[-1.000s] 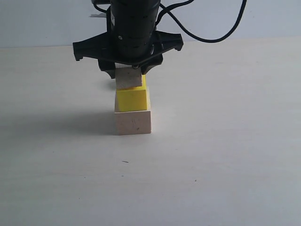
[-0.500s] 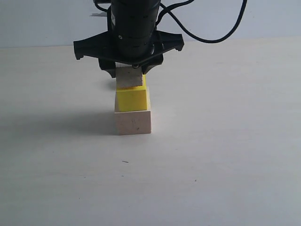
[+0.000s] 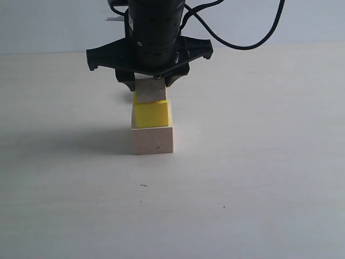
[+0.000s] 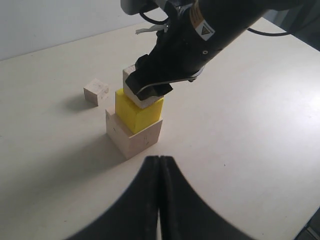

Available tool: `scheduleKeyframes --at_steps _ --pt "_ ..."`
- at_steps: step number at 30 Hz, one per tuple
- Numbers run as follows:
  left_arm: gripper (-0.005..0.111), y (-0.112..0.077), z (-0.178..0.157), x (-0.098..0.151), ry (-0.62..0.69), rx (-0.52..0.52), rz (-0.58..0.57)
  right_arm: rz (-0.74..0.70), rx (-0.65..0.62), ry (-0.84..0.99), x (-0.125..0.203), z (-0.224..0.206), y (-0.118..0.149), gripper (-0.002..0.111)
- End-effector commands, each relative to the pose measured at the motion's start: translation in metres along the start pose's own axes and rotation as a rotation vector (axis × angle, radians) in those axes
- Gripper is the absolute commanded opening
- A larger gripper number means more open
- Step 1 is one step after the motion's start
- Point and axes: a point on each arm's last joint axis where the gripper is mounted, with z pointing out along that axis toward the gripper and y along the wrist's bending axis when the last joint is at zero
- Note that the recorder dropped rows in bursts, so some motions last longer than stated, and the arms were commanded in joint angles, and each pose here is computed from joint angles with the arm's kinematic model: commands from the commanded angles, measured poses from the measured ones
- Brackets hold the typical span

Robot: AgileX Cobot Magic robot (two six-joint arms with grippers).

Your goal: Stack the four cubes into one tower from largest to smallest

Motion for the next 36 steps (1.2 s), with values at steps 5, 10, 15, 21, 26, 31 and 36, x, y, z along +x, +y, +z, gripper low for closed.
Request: scheduleKeyframes --at_steps 5,10,15,21,26,31,36 --pt "0.0 -0.0004 -0.0001 0.0002 -0.011 0.003 0.002 -0.008 0.003 -0.017 -0.0039 -0.0024 -0.0017 0.059" --pt "0.0 -0.0004 -0.0001 0.0002 -0.011 0.003 0.002 -0.005 -0.004 -0.024 -0.0045 -0.0024 -0.0011 0.059" --pt "0.0 -0.0004 -0.0001 0.0002 -0.011 0.003 0.002 -0.006 -0.004 -0.027 -0.0048 -0.0024 -0.0011 0.059" --pt "0.0 -0.0004 -0.0001 0.0002 -0.011 0.003 0.002 0.008 -0.023 -0.047 -0.0066 -0.0025 0.0006 0.059" --pt "0.0 -0.0004 -0.0001 0.0002 -0.011 0.003 0.002 0.008 -0.023 -0.047 -0.0066 -0.0025 0.0006 0.059" --pt "0.0 -0.0004 -0.0001 0.0002 -0.011 0.003 0.002 0.007 -0.008 -0.061 -0.0079 -0.0025 -0.0008 0.056" --pt "0.0 -0.0004 -0.0001 0.0002 -0.011 0.003 0.002 0.023 -0.007 -0.062 -0.008 -0.0025 -0.0009 0.056"
